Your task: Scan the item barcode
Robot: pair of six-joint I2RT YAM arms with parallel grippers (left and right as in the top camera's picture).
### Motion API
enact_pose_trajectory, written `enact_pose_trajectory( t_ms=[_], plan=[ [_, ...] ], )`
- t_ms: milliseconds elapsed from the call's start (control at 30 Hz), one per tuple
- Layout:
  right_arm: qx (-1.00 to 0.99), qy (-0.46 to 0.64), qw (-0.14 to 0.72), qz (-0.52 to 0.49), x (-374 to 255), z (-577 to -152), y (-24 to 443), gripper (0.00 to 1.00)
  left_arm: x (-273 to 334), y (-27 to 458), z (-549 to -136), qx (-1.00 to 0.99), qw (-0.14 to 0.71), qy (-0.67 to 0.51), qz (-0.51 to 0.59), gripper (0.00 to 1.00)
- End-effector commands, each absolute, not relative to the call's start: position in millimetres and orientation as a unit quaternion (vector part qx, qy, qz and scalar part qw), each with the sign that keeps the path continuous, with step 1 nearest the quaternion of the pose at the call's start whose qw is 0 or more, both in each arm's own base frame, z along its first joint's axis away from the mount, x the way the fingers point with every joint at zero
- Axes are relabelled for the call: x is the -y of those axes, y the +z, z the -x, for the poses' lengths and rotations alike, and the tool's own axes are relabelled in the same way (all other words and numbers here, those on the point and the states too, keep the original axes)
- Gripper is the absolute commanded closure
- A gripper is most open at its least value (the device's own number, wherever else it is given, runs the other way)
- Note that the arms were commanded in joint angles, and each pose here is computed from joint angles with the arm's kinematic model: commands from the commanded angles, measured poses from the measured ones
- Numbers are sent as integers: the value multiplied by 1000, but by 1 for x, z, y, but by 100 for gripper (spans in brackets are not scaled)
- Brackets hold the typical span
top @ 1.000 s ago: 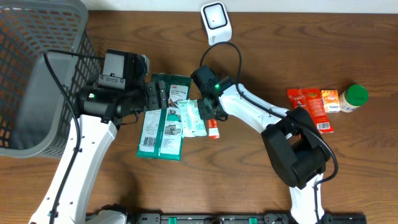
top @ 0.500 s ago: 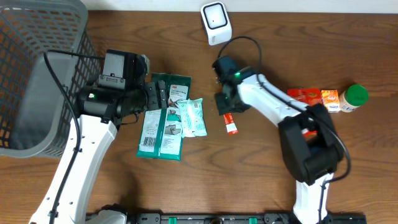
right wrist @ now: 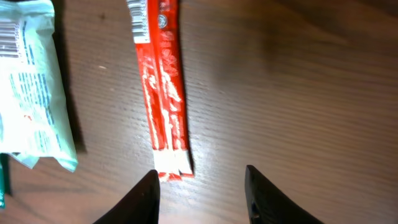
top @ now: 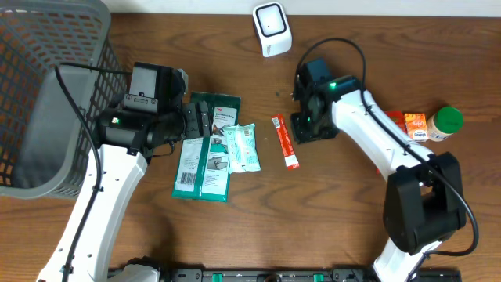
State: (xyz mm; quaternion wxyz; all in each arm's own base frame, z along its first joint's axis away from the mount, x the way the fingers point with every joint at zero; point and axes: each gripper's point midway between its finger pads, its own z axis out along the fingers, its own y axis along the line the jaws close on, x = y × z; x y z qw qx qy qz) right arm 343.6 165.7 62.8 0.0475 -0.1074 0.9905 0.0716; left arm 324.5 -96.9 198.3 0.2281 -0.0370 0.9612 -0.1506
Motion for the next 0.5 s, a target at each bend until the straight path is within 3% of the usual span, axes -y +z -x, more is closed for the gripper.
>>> enact_pose_trajectory(
  t_ms=[0, 100, 367, 467],
  plan=[
    [-988, 81, 28, 132, -179, -327, 43, 61, 96, 196, -324, -962, 225, -149, 34, 16],
    [-986, 82, 31, 143, -185, -321, 32, 62, 96, 196, -324, -962, 225, -149, 34, 15],
    [-982, 91, 55, 154, -194, -318, 8, 79, 96, 196, -324, -962, 225, -149, 34, 16],
    [-982, 92, 64, 154, -194, -319, 3, 79, 96, 196, -324, -962, 225, -149, 34, 16]
  ],
)
